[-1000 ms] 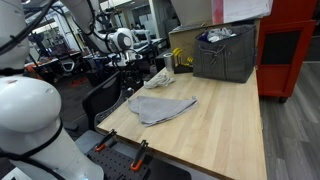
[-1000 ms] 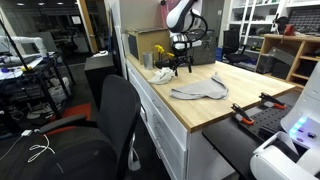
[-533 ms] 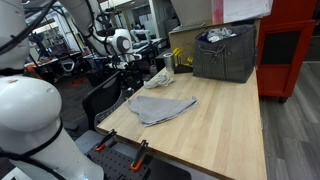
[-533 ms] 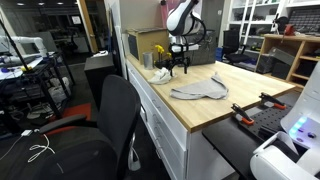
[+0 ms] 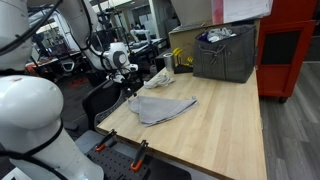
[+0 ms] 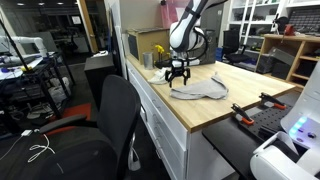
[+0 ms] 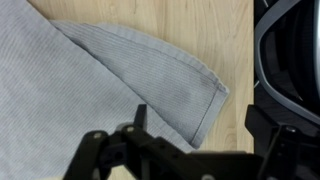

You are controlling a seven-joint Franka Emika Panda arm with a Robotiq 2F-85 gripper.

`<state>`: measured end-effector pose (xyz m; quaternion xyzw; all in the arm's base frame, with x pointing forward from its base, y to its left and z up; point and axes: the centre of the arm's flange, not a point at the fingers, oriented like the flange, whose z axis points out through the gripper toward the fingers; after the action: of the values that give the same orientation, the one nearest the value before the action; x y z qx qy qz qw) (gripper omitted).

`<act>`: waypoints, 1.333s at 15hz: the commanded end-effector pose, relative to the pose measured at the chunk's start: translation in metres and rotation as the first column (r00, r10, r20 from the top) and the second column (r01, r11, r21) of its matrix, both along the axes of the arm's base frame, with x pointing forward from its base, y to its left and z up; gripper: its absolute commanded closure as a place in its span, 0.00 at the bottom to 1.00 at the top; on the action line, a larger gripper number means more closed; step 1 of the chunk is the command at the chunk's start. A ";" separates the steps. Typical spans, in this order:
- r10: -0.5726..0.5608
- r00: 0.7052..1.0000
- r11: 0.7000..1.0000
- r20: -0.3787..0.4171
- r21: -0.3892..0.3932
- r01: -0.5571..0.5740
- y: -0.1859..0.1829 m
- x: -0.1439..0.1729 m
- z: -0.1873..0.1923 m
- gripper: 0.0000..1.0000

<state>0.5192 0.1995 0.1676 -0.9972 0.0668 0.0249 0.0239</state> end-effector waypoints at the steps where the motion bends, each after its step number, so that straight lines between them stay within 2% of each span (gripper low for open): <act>1: 0.000 1.000 1.000 0.031 -0.013 0.000 0.006 -0.006 -0.010 0.00; 8: 0.069 0.997 0.996 0.033 -0.056 -0.067 0.010 -0.005 -0.023 0.00; 19: 0.179 0.983 0.980 0.027 -0.087 -0.176 0.041 -0.004 -0.040 0.00; 20: 0.185 0.982 0.979 0.030 -0.096 -0.181 0.041 -0.002 -0.041 0.25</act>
<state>0.5070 0.2383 0.1326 -0.9997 -0.0176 0.0154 -0.0112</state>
